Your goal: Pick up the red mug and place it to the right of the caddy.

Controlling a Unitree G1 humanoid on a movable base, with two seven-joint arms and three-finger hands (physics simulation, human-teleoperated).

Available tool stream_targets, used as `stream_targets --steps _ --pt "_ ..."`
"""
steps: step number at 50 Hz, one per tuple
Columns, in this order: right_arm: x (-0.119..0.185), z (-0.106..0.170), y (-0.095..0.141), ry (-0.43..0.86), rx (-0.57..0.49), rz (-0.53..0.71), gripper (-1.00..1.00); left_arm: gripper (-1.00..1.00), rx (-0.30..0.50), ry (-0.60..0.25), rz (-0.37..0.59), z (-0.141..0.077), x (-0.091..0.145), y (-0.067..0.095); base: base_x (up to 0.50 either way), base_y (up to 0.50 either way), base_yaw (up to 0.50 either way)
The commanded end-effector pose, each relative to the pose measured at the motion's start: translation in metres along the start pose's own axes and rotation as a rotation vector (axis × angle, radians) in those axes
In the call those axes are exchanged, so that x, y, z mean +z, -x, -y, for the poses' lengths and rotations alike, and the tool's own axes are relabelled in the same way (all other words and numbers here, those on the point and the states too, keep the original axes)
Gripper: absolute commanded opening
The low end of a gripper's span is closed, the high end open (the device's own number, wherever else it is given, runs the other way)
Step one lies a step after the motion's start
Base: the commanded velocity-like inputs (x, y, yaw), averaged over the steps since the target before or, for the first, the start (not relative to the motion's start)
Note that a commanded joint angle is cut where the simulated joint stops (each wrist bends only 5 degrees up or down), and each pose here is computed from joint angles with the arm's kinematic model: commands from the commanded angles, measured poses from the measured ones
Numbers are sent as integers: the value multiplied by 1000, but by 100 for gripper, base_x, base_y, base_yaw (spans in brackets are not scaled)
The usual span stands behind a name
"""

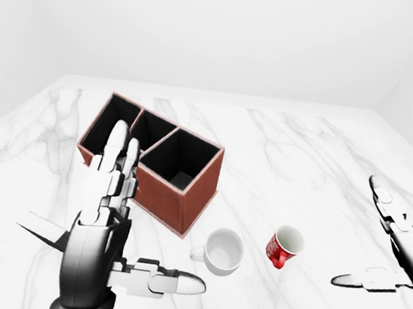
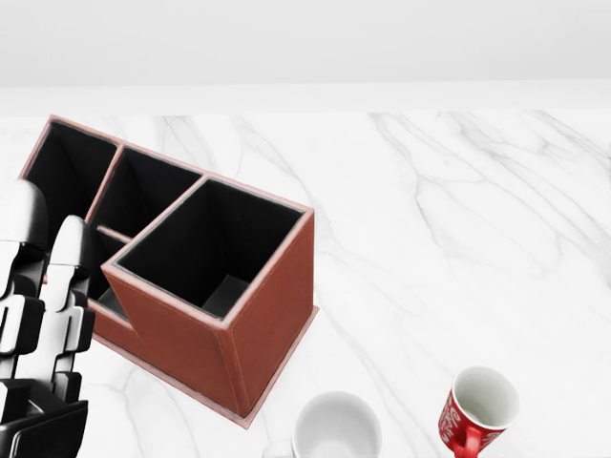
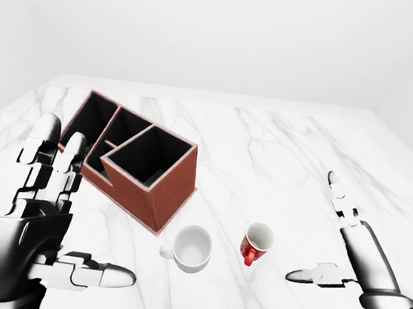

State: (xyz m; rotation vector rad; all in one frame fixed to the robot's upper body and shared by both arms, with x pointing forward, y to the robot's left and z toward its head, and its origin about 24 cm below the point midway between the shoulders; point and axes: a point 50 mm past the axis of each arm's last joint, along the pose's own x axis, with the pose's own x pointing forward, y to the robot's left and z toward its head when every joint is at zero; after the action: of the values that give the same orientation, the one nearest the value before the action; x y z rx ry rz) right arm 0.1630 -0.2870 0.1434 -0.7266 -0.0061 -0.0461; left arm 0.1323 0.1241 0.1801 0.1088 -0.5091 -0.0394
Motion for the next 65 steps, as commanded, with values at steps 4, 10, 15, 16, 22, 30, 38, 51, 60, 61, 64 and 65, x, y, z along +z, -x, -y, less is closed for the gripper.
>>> stream_targets --steps 4,10,15,16,22,30,38,51,60,61,64,65 --pt "-29 -14 -16 -62 69 -106 100 100 8 10 61 -1 5 -7 0 0 0" --pt "-30 -16 -22 -57 89 -110 100 100 8 7 48 0 4 -5 0 0 0" --pt "-30 -17 -29 -49 106 -101 100 100 9 6 55 -1 4 -6 0 0 0" --pt "-28 -16 -29 -46 106 -96 100 100 8 6 55 -1 4 -6 0 0 0" --pt "-31 -19 -33 -43 127 -108 100 100 5 10 53 1 4 -6 0 0 0" --pt "-33 -24 -37 -38 153 -119 100 100 7 10 57 0 5 -7 0 0 0" --pt "-40 -31 -39 -56 183 -146 100 100 8 10 55 -1 4 -6 0 0 0" --pt "-47 -38 -42 -65 217 -173 100 100 12 10 59 -2 4 -7 0 0 0" --pt "-46 -41 -48 -51 240 -171 100 100 10 8 61 -1 5 -7 0 0 0" --pt "-45 -41 -49 -47 242 -169 100 100 10 8 59 -1 5 -7 0 0 0" --pt "-45 -42 -49 -46 246 -169 100 100 11 6 57 -2 4 -7 0 0 0" --pt "-47 -43 -49 -47 251 -176 100 100 11 5 56 -2 4 -7 0 0 0"
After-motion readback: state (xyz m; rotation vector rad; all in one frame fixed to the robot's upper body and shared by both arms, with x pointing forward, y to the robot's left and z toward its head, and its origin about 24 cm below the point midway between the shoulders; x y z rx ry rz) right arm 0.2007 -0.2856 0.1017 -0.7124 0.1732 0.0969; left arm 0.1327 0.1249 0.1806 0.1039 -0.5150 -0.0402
